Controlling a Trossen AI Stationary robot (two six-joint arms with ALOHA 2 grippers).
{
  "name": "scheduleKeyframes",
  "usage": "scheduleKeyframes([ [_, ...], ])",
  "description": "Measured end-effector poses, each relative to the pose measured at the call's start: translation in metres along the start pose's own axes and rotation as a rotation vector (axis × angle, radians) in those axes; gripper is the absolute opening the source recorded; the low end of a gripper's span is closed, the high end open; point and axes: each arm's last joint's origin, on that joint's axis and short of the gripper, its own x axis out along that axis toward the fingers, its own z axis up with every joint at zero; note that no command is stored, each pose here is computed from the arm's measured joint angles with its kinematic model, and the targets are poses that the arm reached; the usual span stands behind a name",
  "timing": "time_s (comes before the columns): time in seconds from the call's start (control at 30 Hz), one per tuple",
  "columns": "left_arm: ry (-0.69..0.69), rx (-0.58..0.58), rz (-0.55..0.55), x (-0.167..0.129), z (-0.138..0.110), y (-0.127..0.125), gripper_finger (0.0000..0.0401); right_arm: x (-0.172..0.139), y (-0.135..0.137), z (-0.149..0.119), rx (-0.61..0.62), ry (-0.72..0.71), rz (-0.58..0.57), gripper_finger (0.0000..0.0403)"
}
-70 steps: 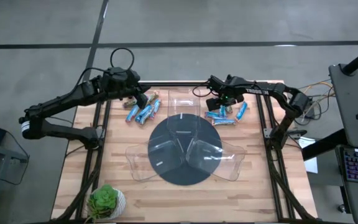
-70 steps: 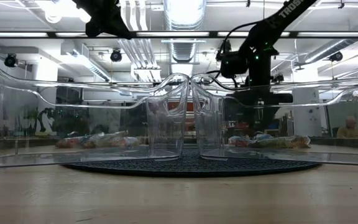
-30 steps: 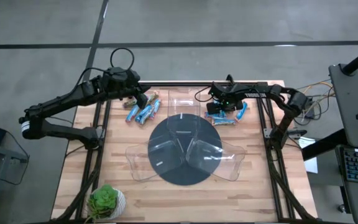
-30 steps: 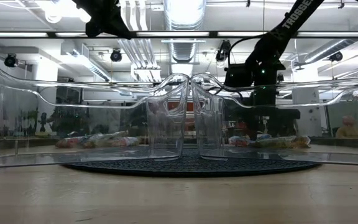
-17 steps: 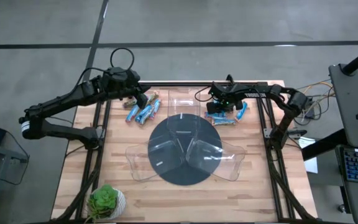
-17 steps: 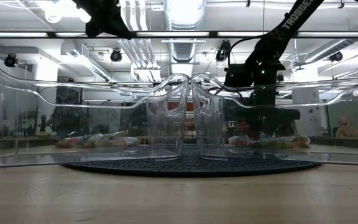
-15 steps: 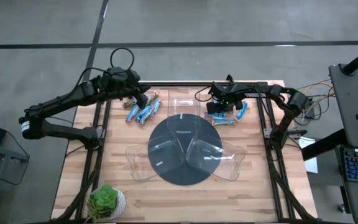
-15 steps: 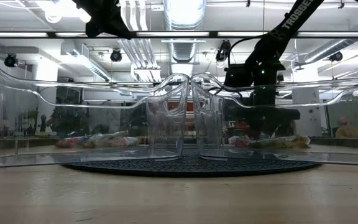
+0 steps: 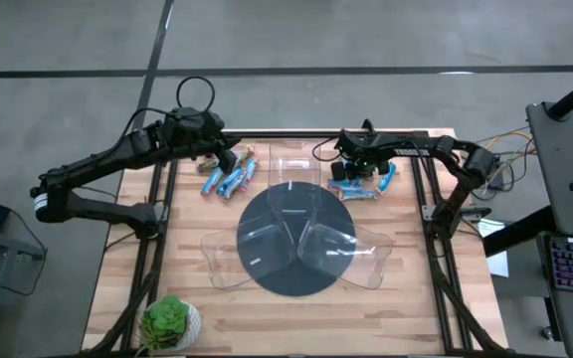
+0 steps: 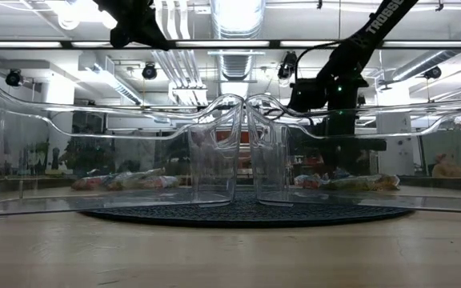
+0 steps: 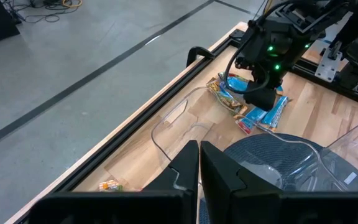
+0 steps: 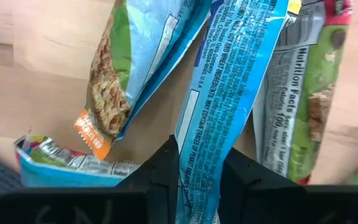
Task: Pick and place Granola Bars by type
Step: Put the right blue granola bar into the top transparent bin
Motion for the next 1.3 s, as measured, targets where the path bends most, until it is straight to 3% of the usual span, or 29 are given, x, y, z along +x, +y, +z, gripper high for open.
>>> scheduleKeyframes([
  [0.43,0.0,0.0,0.0,0.0,0.0,0.0,0.0,-0.068,-0.009,-0.004,-0.008,-0.146,0.164,0.0063],
  [0.8,0.0,0.001,-0.001,0.0,0.0,0.0,0.0,-0.135,-0.015,-0.031,-0.099,-0.294,0.377,0.0063],
  [1.3,-0.001,0.0,-0.001,0.0,0.0,0.0,0.0,-0.156,0.005,-0.053,-0.177,-0.322,0.579,0.0063],
])
